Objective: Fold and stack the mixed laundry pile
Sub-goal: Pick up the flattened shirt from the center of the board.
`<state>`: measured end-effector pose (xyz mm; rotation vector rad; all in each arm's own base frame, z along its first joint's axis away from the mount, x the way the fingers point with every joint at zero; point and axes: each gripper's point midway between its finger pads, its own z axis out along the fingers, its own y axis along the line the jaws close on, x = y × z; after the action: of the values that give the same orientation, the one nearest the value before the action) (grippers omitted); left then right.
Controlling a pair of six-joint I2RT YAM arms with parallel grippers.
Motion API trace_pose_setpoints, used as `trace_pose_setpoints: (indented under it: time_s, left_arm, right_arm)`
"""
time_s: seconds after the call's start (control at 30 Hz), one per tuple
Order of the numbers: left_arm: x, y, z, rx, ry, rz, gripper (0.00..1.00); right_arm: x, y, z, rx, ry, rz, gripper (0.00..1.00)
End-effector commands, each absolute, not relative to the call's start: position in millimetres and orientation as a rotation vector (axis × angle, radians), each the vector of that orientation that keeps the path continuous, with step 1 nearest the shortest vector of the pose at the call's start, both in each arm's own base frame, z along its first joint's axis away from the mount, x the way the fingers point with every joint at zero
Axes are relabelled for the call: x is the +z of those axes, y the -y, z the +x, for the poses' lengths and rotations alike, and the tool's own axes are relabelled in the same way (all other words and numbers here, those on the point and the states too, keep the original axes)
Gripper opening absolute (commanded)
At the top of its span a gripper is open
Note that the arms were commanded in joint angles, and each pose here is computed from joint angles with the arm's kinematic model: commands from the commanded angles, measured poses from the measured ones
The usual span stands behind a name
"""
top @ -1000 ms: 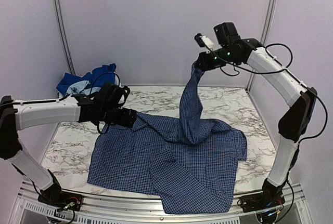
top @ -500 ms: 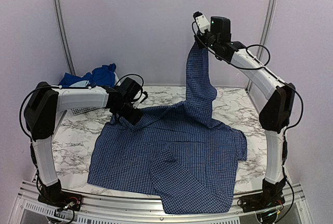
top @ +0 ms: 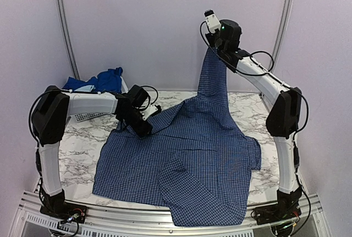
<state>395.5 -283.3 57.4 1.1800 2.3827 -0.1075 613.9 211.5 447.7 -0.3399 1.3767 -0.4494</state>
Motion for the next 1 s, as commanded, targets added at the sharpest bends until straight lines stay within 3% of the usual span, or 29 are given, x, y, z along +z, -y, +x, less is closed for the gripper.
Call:
trace_pose_setpoints:
  time_s: [0.0, 0.1, 0.3, 0.43, 0.53, 0.97]
  left_arm:
    - [30.2, 275.7, 403.0, -0.022, -2.436, 1.234, 0.62]
    - [25.4, 275.8, 410.8, 0.001, -2.446, 1.238, 0.55]
    - [32.6, 276.4, 420.6, 0.006, -2.44, 1.238, 0.28]
    - [53.7, 267.3, 432.5, 0.041, -2.408, 1.201, 0.16]
    - [72.4, 259.4, 444.1, 0.055, -2.38, 1.159, 0.0]
    - [141.5, 201.6, 510.5, 0.496, -2.228, 0.907, 0.0]
  right_arm:
    - [494.0, -195.5, 606.5, -0.486, -1.23, -0.235, 0.0]
    - [490.6, -199.5, 608.9, -0.483, -1.224, -0.254, 0.0]
    - [481.0, -203.5, 610.3, -0.463, -1.25, -0.282, 0.0]
    - [479.3, -204.4, 608.9, -0.451, -1.261, -0.292, 0.0]
    - [476.8, -204.4, 607.9, -0.449, -1.272, -0.297, 0.0]
    - [470.0, -201.1, 579.1, -0.447, -1.337, -0.349, 0.0]
